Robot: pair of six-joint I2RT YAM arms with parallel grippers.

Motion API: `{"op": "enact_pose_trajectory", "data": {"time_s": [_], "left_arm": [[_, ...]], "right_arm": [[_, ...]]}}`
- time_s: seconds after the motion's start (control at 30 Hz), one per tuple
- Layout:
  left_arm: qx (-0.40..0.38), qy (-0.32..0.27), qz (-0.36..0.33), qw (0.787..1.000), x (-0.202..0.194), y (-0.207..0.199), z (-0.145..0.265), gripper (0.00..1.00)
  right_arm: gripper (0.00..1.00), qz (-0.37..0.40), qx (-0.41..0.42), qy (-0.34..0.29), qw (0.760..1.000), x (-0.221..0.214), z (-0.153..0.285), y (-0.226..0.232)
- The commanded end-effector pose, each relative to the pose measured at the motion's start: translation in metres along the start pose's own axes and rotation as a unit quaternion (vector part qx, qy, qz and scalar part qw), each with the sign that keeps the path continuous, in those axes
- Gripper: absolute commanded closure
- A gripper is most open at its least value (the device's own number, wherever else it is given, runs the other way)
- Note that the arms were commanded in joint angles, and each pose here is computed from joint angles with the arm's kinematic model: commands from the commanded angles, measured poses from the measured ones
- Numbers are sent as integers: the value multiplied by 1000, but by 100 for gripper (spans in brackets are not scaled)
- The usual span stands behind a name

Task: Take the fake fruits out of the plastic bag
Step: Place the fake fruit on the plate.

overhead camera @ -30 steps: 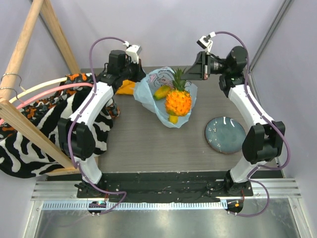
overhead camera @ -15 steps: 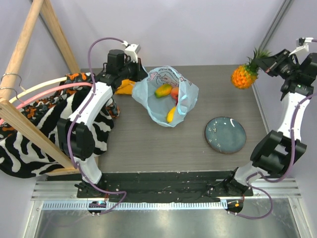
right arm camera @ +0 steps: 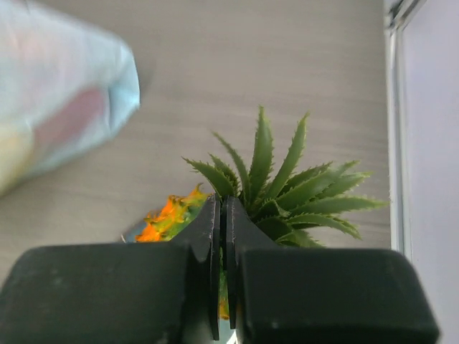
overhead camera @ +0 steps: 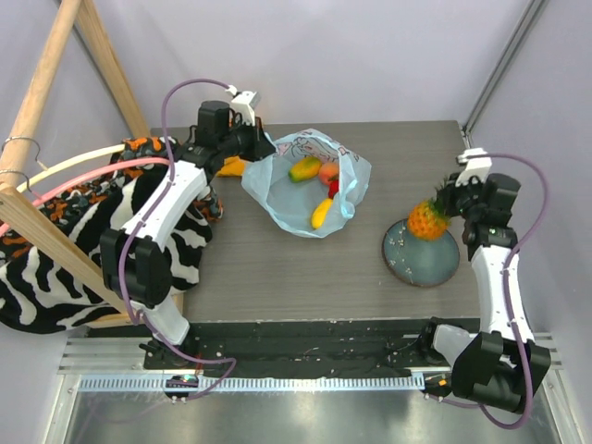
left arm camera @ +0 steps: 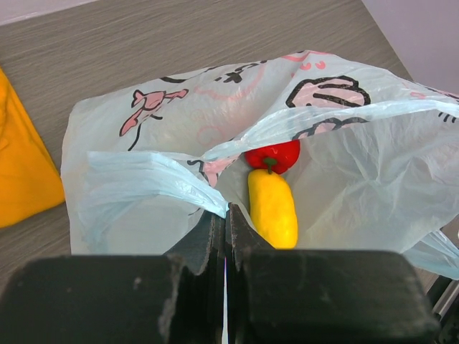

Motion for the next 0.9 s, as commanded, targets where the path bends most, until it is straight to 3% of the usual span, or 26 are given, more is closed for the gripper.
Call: {"op": "enact_pose_trajectory", "data": {"time_s": [0.0, 0.37, 0.73, 0.83, 0.87], "left_arm": [[-13, -42, -16, 999, 23, -10, 18, 100], [-10, -28, -12, 999, 7, -10, 22, 100], [-12, -28, -10, 999, 5, -12, 23, 100], [-14, -28, -10, 999, 5, -13, 24, 100], [-15, -28, -11, 999, 5, -14, 25, 100]], "right_arm": [[99, 124, -29, -37, 991, 3, 1, 1], [99, 202, -44, -62, 976, -19, -1, 15], [99, 270, 6, -31, 962, -67, -7, 49], [67, 293, 37, -19, 955, -68, 2, 58], [49, 287, 56, 12, 956, -77, 11, 61]]}}
Point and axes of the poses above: each gripper's point midway between its finger pads, its own z axis back along the fingers, its own y axis along the line the jaws close on, x = y × z, the point moved 2 cm from there along z, back along the fingers, and after that the axes turned 8 degrees about -z, right-handed, at the moved point
